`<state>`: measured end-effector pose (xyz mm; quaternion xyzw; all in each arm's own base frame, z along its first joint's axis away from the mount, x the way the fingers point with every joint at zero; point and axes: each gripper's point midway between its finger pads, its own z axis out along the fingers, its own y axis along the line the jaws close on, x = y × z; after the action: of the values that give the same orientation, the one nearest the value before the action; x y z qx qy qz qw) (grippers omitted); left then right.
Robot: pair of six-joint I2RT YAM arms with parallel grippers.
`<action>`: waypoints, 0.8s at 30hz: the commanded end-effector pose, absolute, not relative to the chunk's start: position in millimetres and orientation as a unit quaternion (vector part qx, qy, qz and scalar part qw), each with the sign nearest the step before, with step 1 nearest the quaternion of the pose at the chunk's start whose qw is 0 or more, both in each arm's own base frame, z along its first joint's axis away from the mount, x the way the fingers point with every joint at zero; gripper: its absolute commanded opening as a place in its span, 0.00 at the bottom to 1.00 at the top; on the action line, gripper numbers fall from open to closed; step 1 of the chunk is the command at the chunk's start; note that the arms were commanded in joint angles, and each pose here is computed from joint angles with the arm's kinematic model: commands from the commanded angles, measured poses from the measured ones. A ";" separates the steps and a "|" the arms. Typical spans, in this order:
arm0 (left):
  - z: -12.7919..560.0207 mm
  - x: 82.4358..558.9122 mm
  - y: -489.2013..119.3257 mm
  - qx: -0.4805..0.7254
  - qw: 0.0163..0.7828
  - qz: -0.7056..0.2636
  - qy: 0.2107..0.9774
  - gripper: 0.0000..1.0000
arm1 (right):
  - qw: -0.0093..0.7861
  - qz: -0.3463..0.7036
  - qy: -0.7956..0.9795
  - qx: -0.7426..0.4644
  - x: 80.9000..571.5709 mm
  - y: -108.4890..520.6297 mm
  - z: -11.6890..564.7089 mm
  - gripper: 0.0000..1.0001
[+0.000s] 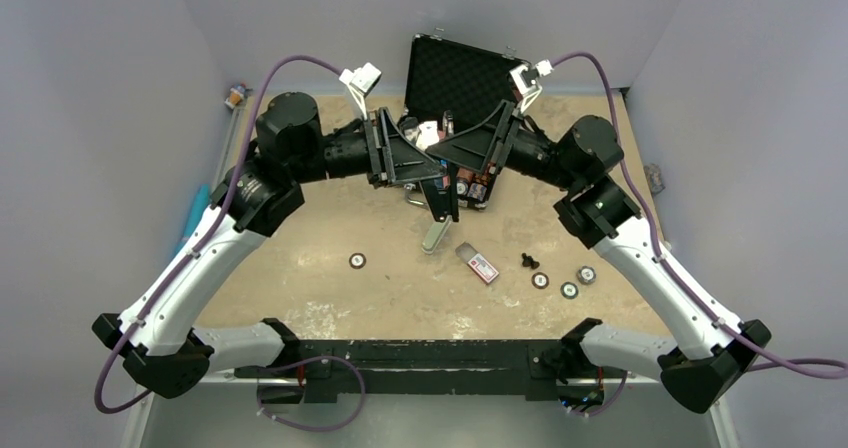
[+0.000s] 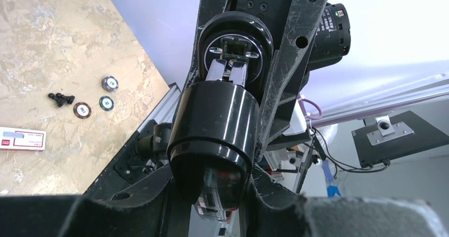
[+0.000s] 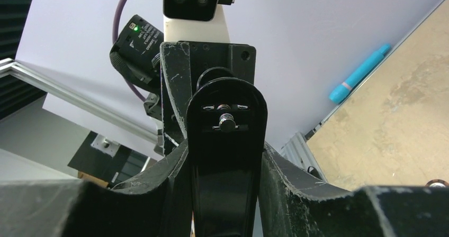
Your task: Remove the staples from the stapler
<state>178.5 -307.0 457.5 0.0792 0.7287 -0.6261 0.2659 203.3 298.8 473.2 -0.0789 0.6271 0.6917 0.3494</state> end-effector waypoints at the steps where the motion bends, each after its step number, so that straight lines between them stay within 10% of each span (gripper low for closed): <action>1: 508.1 156.6 -296.3 0.115 0.294 -0.671 0.671 0.00 | 0.378 0.700 0.596 -0.108 189.2 290.5 491.1 0.00; 9: 491.7 152.7 -291.3 0.118 0.288 -0.649 0.694 0.73 | 0.389 0.684 0.610 -0.088 194.2 285.9 490.1 0.00; 24: 403.4 154.5 -227.6 0.029 0.319 -0.477 0.819 0.83 | 0.378 0.640 0.667 -0.055 216.2 290.6 449.9 0.00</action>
<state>149.0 -254.4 432.8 0.0624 0.7781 -0.5498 0.2972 212.1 295.0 437.7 -0.0512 0.6793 0.6468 0.3428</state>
